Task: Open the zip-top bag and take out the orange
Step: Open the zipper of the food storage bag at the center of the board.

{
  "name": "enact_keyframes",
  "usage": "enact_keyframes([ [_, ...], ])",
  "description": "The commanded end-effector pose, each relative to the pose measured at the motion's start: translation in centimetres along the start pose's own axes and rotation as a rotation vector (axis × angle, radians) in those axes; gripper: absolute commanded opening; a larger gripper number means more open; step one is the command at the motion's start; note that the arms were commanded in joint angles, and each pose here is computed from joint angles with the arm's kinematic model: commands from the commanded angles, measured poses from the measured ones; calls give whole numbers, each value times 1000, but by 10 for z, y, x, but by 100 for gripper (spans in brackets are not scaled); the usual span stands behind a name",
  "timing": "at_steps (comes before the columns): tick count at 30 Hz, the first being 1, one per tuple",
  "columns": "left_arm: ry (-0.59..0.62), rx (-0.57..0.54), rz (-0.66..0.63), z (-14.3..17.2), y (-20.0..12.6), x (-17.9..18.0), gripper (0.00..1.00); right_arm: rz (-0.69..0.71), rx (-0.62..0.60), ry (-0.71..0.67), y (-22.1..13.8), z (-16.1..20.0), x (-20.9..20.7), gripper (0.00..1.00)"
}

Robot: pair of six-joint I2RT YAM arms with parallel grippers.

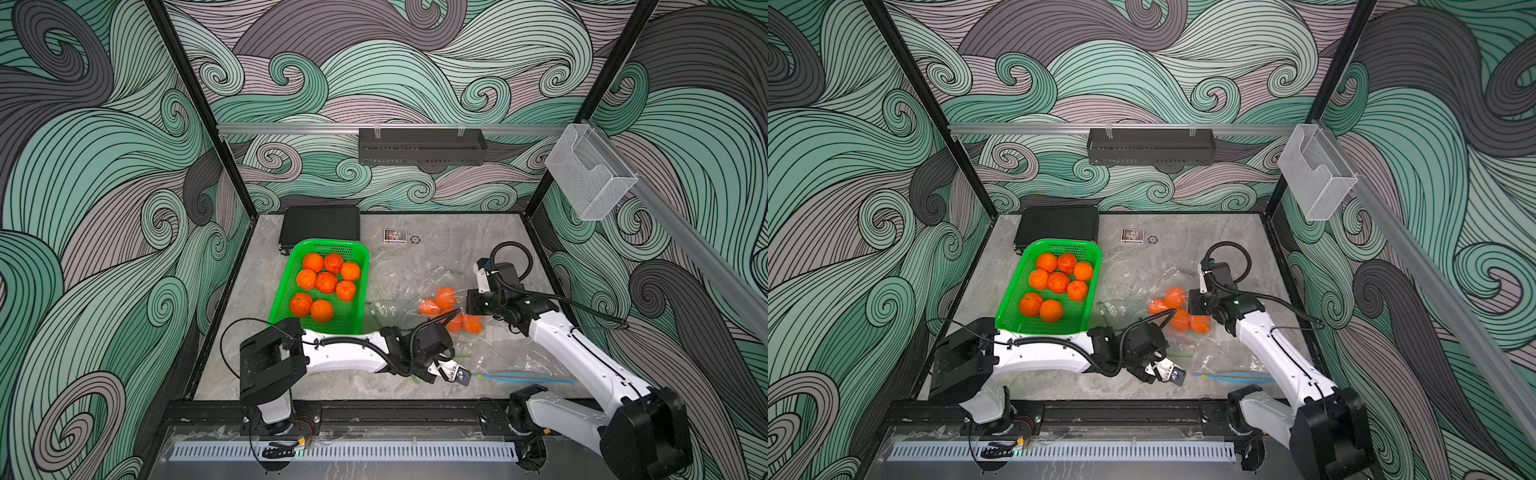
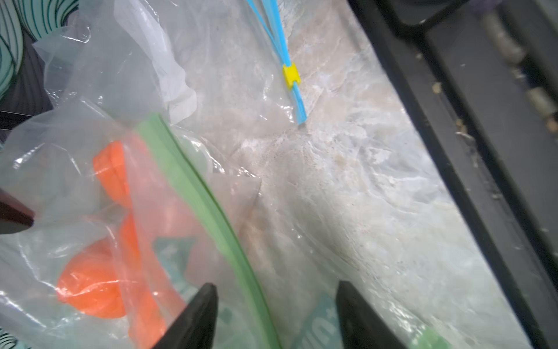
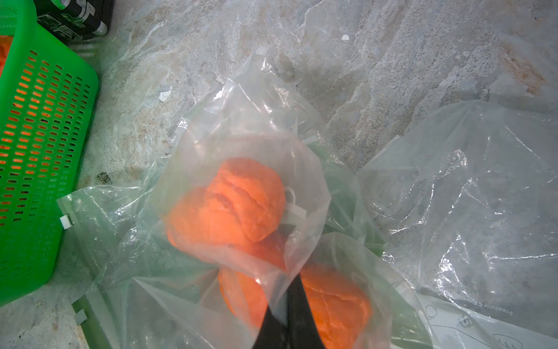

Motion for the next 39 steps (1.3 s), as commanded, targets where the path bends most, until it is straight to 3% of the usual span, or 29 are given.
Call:
enact_keyframes([
  [1,-84,8,-164,-2,0,6,34,-5,-11,26,0,1,-2,0],
  [3,-101,8,-166,2,-3,0,7,-5,-14,27,0,0,-3,0],
  [4,-108,9,-161,4,-5,-3,0,-4,-14,30,0,-1,-3,0],
  [9,-92,33,-99,21,-19,-24,0,9,-22,36,0,-6,-7,0],
  [14,-70,108,60,41,-27,-49,0,39,-29,33,-2,-16,-11,0],
  [21,-49,247,215,63,-12,-74,0,86,-21,13,-5,-29,-14,0],
  [27,-83,238,161,64,4,-72,23,-29,-13,18,-11,-25,-5,0],
  [34,-110,230,144,72,14,-75,29,-206,-50,-59,-44,-15,26,0],
  [39,-139,216,129,73,13,-75,35,-150,-30,-159,-59,-6,39,0],
])
Point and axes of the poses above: each gripper's point midway between its finger pads, its own y axis out along the fingers, its own x axis along the line the jaws close on, z = x × y, the point moved 10 cm from there along -y, back along the fingers, and after that the axes turned 8 degrees about -y, right-handed, at the moved point
